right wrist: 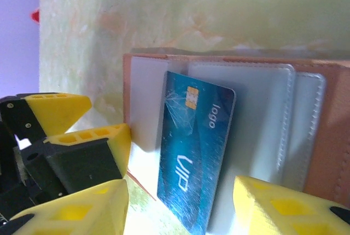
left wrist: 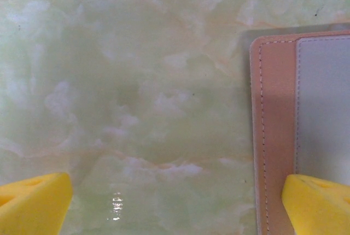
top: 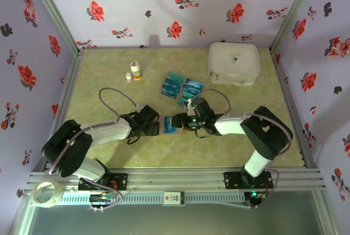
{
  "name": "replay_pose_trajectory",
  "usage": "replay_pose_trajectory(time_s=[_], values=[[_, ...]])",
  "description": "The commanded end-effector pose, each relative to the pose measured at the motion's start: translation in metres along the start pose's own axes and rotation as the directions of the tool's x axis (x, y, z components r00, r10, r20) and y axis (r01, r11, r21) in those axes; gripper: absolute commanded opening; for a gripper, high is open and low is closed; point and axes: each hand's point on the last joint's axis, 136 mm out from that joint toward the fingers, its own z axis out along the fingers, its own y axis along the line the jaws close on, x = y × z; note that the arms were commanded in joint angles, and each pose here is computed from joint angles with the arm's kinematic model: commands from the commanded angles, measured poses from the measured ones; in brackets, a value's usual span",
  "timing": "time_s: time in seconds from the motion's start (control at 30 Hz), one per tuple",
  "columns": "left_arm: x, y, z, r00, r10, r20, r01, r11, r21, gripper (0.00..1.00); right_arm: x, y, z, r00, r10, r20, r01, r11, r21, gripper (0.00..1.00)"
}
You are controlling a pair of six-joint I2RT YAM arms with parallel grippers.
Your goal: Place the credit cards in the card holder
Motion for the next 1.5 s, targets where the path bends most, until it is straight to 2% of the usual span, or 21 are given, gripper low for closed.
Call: replay_pose_trajectory(time_s=[0.0,0.17,0.37,0.5,0.87,1.47], values=[[0.007,0.011,0.006,1.000,-0.021,-0.019,0.020,0.999,-0.029,1.00,-0.008,0.000,-0.012,0.999,-0.043,0.016,0.042,0.997,0.068,0.54],[-0.006,0.008,-0.004,0.999,-0.042,0.008,0.042,0.999,0.002,1.00,-0.011,-0.007,-0.022,0.997,-0.064,0.033,0.058,0.984,0.168,0.48],[-0.022,0.018,-0.017,0.997,-0.078,0.029,0.078,0.997,-0.001,1.00,-0.007,-0.013,-0.021,0.991,-0.134,-0.002,0.128,0.940,0.317,0.20],[-0.024,0.028,-0.017,0.995,-0.099,0.024,0.100,0.995,-0.024,1.00,-0.006,-0.014,-0.016,0.983,-0.180,-0.032,0.179,0.904,0.388,0.11],[-0.015,0.038,-0.003,0.996,-0.086,-0.026,0.084,0.993,-0.083,1.00,-0.006,-0.015,0.000,0.978,-0.196,-0.076,0.210,0.882,0.422,0.06],[-0.007,0.035,0.011,0.996,-0.059,-0.062,0.054,0.995,-0.086,1.00,0.000,-0.011,0.022,0.975,-0.186,-0.119,0.218,0.890,0.401,0.05]])
